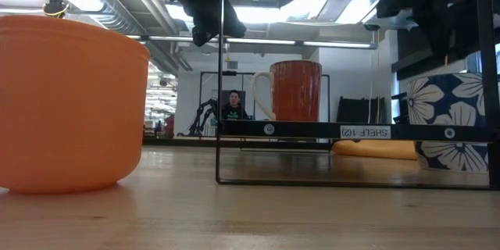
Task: Stack small to large cups/mugs on shelf
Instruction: Put the blue pattern mug align with the red pattern cup on the shelf
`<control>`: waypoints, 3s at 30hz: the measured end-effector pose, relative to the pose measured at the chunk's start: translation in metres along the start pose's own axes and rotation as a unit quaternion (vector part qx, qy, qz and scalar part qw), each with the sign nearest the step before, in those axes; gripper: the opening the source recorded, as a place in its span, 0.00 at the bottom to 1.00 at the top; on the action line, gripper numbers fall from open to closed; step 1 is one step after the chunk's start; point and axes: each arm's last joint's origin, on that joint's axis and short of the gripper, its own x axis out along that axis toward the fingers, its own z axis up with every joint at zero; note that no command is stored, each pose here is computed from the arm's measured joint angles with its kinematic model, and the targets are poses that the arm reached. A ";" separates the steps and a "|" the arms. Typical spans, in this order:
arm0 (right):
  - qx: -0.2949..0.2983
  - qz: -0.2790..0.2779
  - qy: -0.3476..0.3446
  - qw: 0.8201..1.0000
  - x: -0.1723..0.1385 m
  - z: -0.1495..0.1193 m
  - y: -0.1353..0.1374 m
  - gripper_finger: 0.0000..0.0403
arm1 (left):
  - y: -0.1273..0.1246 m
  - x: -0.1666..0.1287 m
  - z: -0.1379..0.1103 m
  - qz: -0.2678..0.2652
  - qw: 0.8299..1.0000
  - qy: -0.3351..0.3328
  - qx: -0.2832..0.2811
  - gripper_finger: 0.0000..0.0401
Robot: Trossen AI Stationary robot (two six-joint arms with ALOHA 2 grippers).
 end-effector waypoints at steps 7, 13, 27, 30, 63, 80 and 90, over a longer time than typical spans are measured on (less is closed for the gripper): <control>0.014 0.047 0.046 0.998 0.011 0.006 -0.003 0.35 | -0.002 0.000 -0.002 -0.004 1.000 0.006 0.000 0.10; 0.000 0.089 0.051 0.995 0.010 0.004 0.003 0.35 | -0.006 0.001 -0.004 -0.007 1.000 0.014 0.003 0.10; 0.042 0.174 0.081 0.980 0.006 0.000 0.023 0.35 | -0.007 0.001 -0.005 -0.009 1.000 0.017 0.006 0.10; 0.042 0.179 0.085 0.979 0.009 -0.003 0.031 0.35 | -0.007 0.001 -0.005 -0.009 1.000 0.017 0.006 0.10; 0.007 0.125 0.096 0.987 0.032 -0.018 0.053 0.33 | -0.006 0.001 -0.008 -0.004 0.999 0.035 0.005 0.10; -0.031 0.122 0.095 0.987 0.032 -0.018 0.051 0.04 | -0.006 0.001 -0.008 -0.004 0.999 0.035 0.005 0.10; -0.112 0.123 0.095 0.981 0.032 -0.018 0.050 0.06 | -0.006 0.001 -0.008 -0.003 0.999 0.035 0.005 0.10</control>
